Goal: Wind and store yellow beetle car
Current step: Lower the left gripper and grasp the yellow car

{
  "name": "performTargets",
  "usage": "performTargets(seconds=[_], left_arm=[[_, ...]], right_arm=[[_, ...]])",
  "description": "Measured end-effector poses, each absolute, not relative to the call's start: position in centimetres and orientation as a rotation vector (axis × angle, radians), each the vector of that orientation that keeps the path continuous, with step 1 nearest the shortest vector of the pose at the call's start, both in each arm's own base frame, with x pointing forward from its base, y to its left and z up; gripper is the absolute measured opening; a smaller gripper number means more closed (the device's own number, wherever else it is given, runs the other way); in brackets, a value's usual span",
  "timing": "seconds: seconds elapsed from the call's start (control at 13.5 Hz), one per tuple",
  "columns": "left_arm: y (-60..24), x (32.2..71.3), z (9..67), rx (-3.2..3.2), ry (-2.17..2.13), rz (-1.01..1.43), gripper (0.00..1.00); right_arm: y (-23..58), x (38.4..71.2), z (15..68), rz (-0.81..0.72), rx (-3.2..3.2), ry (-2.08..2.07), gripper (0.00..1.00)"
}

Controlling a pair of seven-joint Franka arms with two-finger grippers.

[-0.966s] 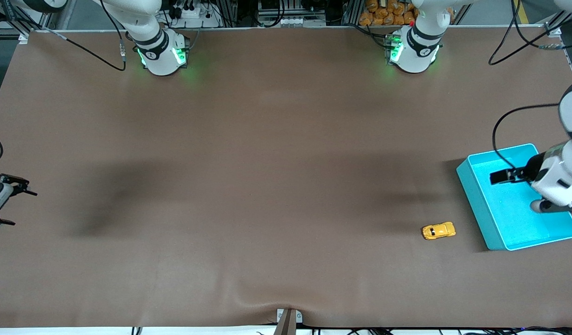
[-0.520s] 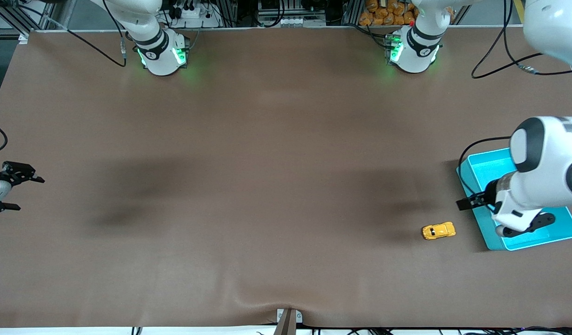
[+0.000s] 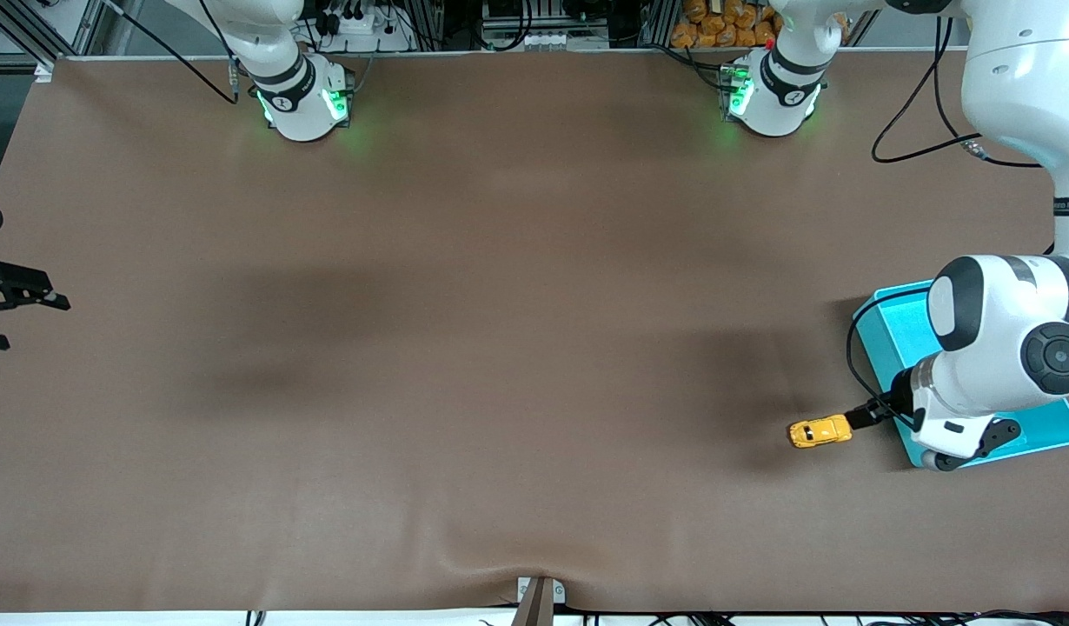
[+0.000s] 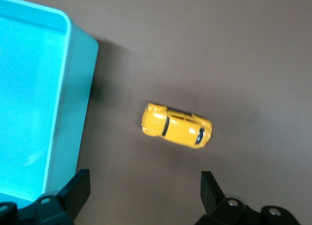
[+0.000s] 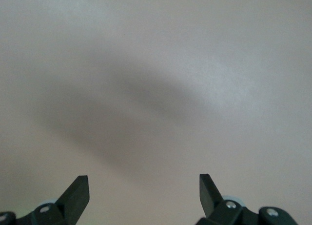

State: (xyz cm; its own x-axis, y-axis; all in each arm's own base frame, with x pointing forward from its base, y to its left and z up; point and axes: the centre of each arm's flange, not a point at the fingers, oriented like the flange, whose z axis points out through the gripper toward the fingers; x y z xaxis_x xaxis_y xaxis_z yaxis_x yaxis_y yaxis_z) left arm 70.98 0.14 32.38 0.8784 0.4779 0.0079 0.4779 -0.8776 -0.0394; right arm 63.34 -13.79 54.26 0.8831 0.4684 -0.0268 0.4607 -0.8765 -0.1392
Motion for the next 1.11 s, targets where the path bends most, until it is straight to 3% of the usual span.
performTargets(seconds=[0.67, 1.11], left_arm=[[1.3, 71.2, 28.3, -2.603, -1.742, -0.011, 1.0], [0.0, 71.7, 22.1, -2.246, -2.247, -0.027, 1.0]], right_arm=[[-9.4, 61.0, 58.3, 0.191, -3.011, -0.307, 1.0], [-7.4, 59.6, 61.7, 0.129, -3.067, -0.144, 1.0]])
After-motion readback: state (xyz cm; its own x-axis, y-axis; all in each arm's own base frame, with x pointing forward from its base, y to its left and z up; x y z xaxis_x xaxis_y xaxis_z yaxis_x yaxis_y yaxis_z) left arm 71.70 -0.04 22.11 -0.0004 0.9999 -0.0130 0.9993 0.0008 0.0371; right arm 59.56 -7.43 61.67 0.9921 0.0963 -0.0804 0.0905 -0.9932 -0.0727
